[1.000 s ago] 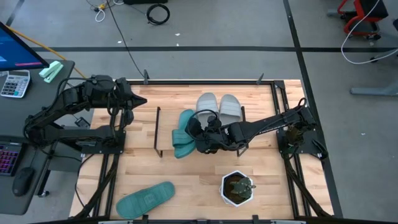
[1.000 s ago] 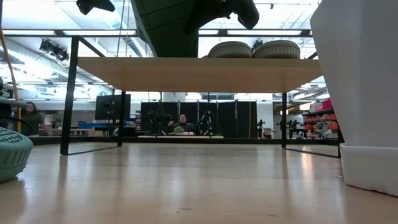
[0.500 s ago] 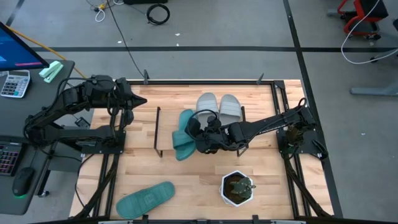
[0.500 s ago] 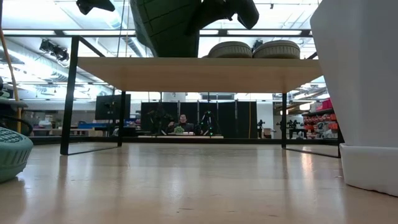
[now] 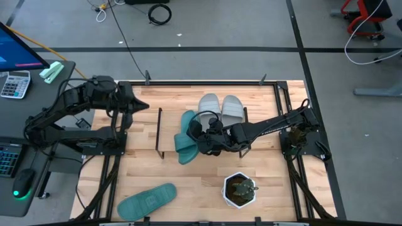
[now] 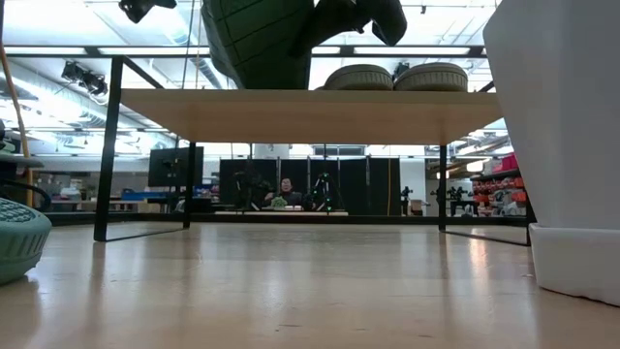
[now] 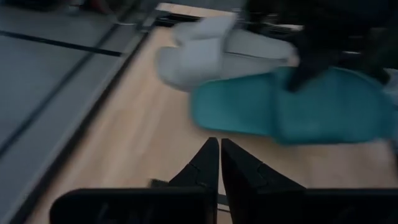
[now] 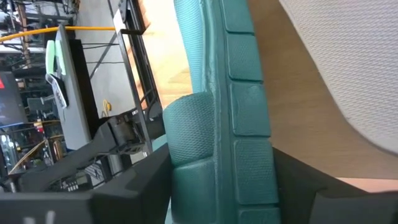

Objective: Pick and place slides into the shelf
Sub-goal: Put the top green slide on the shelf

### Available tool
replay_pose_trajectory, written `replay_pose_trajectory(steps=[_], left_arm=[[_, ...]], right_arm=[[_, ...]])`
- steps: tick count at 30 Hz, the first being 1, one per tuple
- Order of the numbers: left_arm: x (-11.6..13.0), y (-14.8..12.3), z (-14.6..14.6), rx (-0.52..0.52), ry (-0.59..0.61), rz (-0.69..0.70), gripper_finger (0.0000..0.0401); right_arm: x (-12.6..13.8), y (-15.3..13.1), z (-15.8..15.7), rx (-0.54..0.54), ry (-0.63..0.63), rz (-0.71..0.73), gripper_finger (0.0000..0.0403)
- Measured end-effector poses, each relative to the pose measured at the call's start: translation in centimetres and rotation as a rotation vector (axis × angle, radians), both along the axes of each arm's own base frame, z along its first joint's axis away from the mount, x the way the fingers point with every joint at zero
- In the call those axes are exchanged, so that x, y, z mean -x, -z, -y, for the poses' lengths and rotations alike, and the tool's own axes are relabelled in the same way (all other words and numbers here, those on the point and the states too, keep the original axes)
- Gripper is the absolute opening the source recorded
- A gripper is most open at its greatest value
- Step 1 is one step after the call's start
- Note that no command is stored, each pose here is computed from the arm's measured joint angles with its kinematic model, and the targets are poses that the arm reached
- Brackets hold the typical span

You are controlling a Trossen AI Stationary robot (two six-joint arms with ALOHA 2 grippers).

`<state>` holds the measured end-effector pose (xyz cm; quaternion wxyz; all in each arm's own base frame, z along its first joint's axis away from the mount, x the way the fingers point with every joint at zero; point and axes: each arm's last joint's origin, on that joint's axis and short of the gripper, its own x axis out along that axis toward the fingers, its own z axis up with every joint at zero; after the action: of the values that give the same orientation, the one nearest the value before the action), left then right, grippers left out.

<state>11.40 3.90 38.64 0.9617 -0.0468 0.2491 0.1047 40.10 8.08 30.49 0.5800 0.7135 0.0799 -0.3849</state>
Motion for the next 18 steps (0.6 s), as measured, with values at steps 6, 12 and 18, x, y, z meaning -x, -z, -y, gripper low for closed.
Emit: replay_pose_trajectory(steps=[6, 12, 18], left_arm=[[-0.5, 0.5, 0.5, 0.158, 0.184, -0.008, 0.0022], [-2.7, 2.7, 0.8, 0.21, 0.294, 0.064, 0.0045], [-4.7, 6.3, 1.6, 0.217, 0.371, 0.1, 0.0087]], right_arm=[[0.0, 0.0, 0.0, 0.003, -0.003, -0.002, 0.0213], [0.0, 0.0, 0.1, 0.004, -0.002, -0.002, 0.0213], [-0.1, 0.0, 0.2, 0.004, -0.001, -0.002, 0.0213]])
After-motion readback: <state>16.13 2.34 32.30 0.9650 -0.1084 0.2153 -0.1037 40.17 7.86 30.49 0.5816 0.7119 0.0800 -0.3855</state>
